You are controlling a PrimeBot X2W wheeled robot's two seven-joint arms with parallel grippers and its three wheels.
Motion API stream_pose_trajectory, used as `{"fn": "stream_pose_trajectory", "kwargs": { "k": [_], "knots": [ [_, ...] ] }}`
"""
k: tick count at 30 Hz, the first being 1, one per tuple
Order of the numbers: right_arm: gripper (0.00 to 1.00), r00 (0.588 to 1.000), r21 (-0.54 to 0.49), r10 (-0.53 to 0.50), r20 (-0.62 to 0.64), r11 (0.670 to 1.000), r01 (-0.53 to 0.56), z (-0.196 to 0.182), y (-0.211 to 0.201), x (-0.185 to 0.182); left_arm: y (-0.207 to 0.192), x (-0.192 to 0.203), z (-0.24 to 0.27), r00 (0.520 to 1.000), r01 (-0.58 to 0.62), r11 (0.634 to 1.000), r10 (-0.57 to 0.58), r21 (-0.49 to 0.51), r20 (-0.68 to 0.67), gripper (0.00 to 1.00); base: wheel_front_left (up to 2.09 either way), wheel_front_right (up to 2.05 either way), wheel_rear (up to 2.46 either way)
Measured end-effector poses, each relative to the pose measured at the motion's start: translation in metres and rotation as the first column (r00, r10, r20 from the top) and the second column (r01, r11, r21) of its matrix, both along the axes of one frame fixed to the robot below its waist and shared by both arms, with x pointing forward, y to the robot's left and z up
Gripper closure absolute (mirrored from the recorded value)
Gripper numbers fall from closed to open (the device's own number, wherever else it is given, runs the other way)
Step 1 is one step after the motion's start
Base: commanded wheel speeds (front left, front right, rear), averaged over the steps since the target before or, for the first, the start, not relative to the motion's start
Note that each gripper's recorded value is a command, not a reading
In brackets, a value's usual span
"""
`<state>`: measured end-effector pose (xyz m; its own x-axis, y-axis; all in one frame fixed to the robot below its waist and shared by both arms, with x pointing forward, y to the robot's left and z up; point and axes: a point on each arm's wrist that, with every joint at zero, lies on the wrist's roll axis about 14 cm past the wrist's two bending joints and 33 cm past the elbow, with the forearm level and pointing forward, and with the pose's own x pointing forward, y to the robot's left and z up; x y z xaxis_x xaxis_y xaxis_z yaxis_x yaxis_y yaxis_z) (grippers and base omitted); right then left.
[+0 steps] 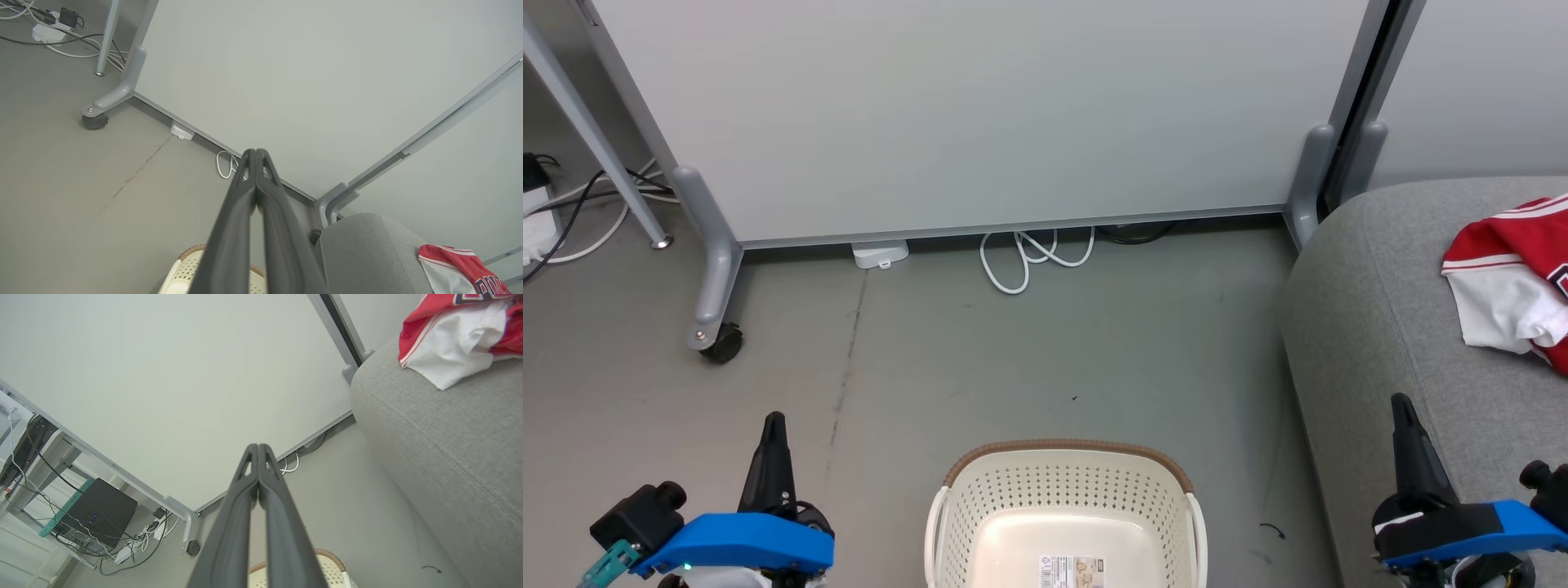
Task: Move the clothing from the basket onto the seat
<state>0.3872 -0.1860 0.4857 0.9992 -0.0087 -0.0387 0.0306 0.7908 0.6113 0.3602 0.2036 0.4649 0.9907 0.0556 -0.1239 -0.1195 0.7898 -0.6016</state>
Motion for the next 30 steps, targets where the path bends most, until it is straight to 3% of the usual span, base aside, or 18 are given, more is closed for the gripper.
{"fn": "stream_pose_trajectory", "kwargs": {
  "k": [14,30],
  "knots": [
    [1.0,1.0,0.19,-0.015,-0.016,0.982,0.018,-0.0002,-0.0032,0.0002,0.0017,0.0048,0.0037,1.0,-0.022,0.982,0.023,-0.19,0.005,1.0,0.0,0.0,0.0],
    [1.0,1.0,0.372,-0.022,-0.02,0.928,0.028,0.0026,-0.0055,0.0014,0.0015,0.0106,0.0103,0.999,-0.029,0.928,0.04,-0.373,0.021,1.0,0.0,0.0,0.0]
  ]
}}
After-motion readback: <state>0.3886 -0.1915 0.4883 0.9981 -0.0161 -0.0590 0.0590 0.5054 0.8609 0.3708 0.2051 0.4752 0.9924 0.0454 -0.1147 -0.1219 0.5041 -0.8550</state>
